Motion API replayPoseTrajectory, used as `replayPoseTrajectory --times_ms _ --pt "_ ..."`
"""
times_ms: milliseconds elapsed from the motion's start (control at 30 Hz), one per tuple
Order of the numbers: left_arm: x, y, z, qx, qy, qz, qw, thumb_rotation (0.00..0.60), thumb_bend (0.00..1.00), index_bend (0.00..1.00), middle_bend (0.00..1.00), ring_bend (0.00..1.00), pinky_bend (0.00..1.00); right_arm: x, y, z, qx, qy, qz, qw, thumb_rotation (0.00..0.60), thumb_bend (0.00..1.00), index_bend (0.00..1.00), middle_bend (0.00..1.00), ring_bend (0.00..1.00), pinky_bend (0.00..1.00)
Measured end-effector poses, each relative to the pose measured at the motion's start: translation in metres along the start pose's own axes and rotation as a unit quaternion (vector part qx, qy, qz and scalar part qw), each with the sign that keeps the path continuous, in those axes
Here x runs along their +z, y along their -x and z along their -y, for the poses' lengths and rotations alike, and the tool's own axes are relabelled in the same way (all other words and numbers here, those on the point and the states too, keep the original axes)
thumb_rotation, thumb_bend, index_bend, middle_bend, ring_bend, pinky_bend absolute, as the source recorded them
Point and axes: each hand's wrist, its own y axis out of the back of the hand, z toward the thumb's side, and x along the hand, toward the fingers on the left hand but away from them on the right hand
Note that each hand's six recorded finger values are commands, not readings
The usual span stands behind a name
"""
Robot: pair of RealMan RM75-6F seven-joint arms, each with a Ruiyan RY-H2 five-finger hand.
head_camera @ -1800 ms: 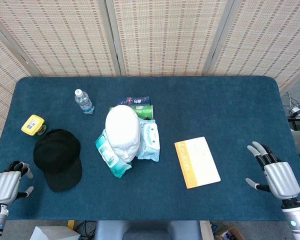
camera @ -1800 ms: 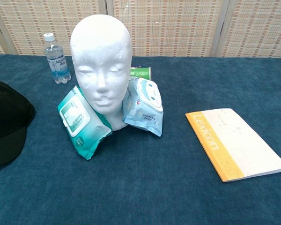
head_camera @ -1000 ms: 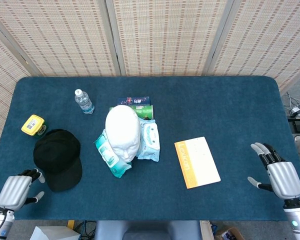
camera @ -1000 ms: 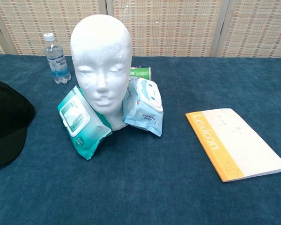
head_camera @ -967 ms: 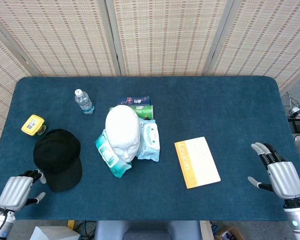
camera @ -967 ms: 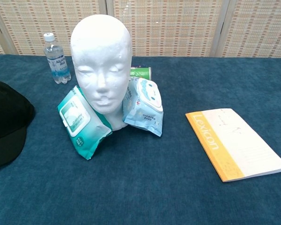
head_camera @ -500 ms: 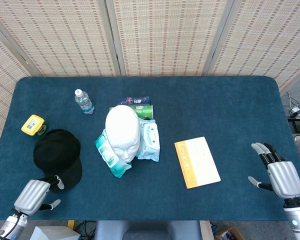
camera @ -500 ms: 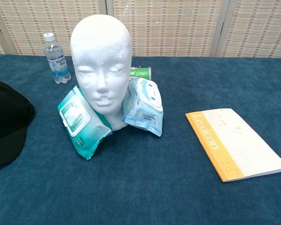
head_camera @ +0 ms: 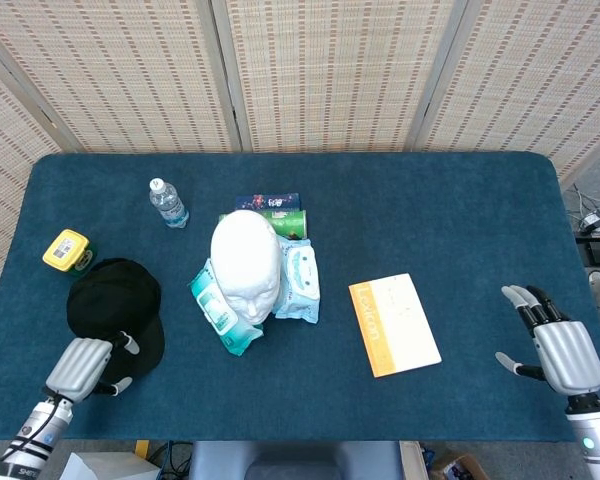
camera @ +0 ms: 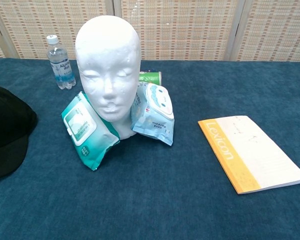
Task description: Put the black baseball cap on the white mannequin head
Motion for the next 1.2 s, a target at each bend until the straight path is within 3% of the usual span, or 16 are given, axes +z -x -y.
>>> replayPoseTrajectory --times_ms 367,633,900,1200 --pt "-0.02 -0.024 -0.003 -0.005 -0.01 -0.048 0.9988 0.6 0.18 0.39 0.33 0.29 0.53 -0.001 0.0 0.0 0.001 0.0 0.002 1.0 0.6 0.0 0.04 0.17 0.12 0.46" --pt "-0.034 -0.04 -0.015 0.023 -0.032 -0.083 0.9957 0.6 0.18 0.39 0.29 0.24 0.48 -0.001 0.0 0.0 0.001 0.001 0.002 1.0 0.6 0.0 0.04 0.17 0.12 0.46" --pt "-0.031 -0.03 -0.017 0.034 -0.041 -0.081 0.9953 0.6 0.18 0.39 0.28 0.23 0.48 -0.001 0.0 0.0 0.001 0.0 0.002 1.0 0.6 0.0 0.04 0.17 0.12 0.46" --pt "-0.018 -0.015 -0.005 0.05 -0.066 -0.076 0.9936 0.6 0.18 0.48 0.47 0.27 0.48 -0.001 -0.001 -0.002 0.0 0.002 0.002 1.0 0.6 0.0 0.04 0.17 0.12 0.46"
